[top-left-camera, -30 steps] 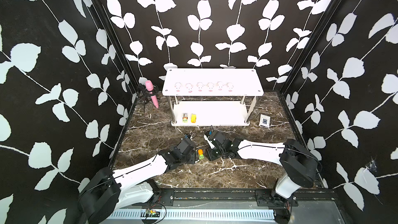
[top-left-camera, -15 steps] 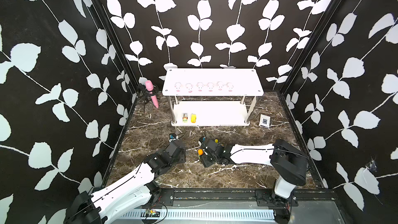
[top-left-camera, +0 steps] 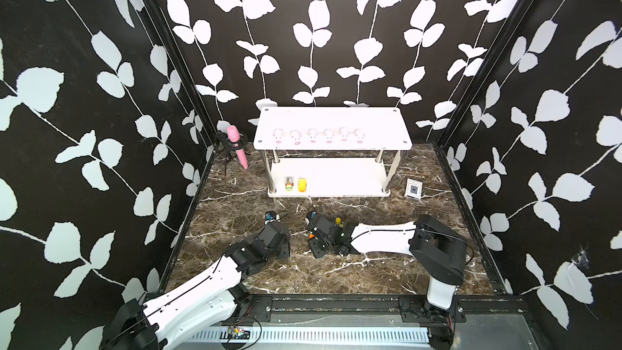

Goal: Organize plastic toys on shelves
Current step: Pick up the plastic toy at the center of the board.

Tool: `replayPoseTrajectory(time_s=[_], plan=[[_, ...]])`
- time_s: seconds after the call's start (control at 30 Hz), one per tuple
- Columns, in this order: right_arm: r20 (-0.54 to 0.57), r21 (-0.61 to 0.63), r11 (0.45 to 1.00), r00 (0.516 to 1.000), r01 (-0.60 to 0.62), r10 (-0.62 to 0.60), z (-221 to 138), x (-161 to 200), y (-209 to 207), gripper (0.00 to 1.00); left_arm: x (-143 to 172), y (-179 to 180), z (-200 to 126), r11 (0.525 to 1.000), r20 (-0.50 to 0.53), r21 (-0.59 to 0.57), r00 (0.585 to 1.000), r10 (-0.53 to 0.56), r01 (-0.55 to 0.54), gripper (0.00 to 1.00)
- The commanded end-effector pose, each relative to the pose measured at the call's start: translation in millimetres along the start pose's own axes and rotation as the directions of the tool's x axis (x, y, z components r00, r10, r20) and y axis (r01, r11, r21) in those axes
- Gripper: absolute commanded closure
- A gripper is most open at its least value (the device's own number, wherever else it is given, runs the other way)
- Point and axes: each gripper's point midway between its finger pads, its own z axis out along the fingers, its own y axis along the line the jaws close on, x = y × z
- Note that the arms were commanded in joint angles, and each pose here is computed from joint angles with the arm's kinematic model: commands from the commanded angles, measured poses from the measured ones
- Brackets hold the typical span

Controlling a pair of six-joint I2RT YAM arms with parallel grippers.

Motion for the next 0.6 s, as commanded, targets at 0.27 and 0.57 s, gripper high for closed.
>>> replayPoseTrajectory(time_s=[0.27, 0.57], plan=[[0.073, 0.001, 0.999, 0.996, -0.045, 0.045, -6.2, -18.1, 3.7, 0.86, 7.2, 0.7, 7.5, 1.0, -0.019, 0.011, 1.0, 0.013, -0.013, 0.64], [0.192, -0.118, 0.989, 0.975, -0.094, 0.116, -40.5, -56.3, -1.3, 0.85, 8.8, -1.2, 9.9, 1.0, -0.027, 0.02, 1.0, 0.017, -0.016, 0.65]])
